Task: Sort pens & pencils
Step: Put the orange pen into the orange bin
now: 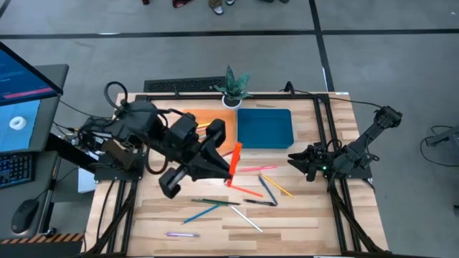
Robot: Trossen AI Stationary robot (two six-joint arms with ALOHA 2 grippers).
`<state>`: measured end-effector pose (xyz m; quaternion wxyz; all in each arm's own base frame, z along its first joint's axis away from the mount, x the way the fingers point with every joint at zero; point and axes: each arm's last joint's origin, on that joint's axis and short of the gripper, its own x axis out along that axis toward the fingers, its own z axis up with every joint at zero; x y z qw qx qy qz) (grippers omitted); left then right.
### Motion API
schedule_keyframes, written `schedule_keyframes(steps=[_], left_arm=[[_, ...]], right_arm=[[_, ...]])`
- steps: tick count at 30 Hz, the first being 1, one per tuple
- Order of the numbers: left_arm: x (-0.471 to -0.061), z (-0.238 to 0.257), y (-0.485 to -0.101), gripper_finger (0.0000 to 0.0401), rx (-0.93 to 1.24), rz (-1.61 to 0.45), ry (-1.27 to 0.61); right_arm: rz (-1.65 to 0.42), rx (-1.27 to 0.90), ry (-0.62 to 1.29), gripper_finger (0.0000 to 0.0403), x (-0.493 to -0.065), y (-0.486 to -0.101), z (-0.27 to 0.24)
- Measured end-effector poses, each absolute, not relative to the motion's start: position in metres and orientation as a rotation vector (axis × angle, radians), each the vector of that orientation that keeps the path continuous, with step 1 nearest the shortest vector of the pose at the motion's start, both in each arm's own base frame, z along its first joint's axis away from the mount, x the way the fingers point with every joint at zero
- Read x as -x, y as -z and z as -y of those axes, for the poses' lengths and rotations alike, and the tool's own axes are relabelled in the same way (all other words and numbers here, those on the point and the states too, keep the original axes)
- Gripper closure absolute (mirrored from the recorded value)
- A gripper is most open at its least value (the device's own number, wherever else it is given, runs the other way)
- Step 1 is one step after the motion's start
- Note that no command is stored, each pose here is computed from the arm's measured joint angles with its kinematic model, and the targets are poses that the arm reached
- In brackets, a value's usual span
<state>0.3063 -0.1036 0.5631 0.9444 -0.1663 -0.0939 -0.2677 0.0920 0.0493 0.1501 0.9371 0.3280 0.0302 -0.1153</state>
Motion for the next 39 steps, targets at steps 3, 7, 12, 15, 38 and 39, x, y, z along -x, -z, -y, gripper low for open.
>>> schedule_keyframes(steps=[3, 7, 12, 15, 38, 39], left_arm=[[-0.309, 0.101, -0.56, 0.0381, 0.34, 0.162, 0.513], [-0.311, 0.086, -0.547, 0.0381, 0.362, 0.035, 0.255], [-0.304, 0.049, -0.521, 0.0381, 0.376, -0.174, -0.283], [-0.295, 0.027, -0.503, 0.0381, 0.359, -0.324, -0.497], [-0.302, -0.126, -0.292, 0.0381, 0.261, -1.123, -0.634], [-0.299, -0.129, -0.28, 0.0381, 0.252, -1.153, -0.622]], right_arm=[[-0.062, -0.67, 0.236, 0.0178, -0.092, -0.15, -0.049], [-0.062, -0.67, 0.236, 0.0178, -0.092, -0.15, -0.049], [-0.062, -0.671, 0.236, 0.0178, -0.092, -0.15, -0.049], [-0.062, -0.671, 0.235, 0.0178, -0.092, -0.15, -0.049], [-0.063, -0.672, 0.233, 0.0178, -0.092, -0.15, -0.049], [-0.063, -0.672, 0.233, 0.0178, -0.092, -0.15, -0.049]])
